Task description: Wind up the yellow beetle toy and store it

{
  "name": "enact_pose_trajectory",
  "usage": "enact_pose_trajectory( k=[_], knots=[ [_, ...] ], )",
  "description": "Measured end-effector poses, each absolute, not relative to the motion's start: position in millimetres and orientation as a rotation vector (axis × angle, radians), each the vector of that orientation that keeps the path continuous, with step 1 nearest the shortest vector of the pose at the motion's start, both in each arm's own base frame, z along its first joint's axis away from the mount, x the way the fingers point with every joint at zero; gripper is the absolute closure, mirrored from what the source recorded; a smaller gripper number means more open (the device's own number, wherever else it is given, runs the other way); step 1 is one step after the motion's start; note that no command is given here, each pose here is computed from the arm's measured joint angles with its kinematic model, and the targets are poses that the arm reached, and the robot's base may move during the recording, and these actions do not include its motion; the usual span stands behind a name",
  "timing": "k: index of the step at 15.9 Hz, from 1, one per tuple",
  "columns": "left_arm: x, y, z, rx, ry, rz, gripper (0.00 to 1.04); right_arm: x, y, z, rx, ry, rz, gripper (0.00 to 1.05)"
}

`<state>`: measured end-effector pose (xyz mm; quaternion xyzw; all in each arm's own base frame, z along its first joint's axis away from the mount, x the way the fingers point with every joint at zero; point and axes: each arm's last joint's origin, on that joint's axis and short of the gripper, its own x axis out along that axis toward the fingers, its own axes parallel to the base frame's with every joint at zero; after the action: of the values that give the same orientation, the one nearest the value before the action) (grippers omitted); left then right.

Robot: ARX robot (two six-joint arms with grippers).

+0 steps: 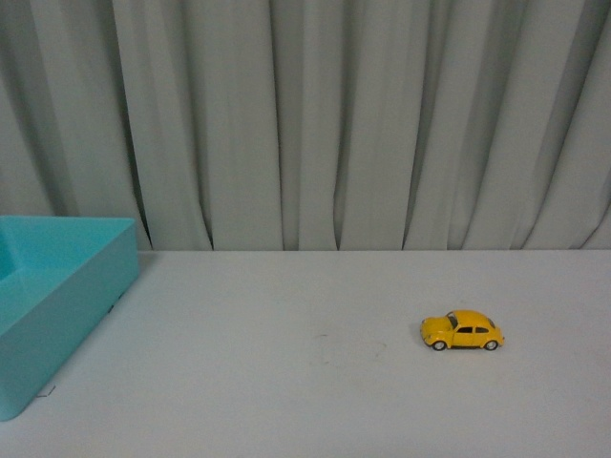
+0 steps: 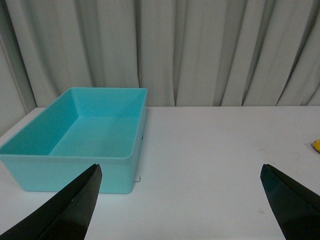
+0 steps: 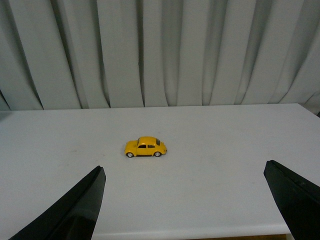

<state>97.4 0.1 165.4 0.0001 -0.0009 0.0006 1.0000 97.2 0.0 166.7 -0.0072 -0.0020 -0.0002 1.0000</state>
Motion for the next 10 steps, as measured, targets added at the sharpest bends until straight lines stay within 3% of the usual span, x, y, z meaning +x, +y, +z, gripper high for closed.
enact_pose_trajectory(
  k=[10],
  knots=[
    [97.4,0.1,165.4,0.0,-0.001,0.001,0.07,97.2,0.0,166.7,-0.014,-0.004,0.0,0.07]
  ],
)
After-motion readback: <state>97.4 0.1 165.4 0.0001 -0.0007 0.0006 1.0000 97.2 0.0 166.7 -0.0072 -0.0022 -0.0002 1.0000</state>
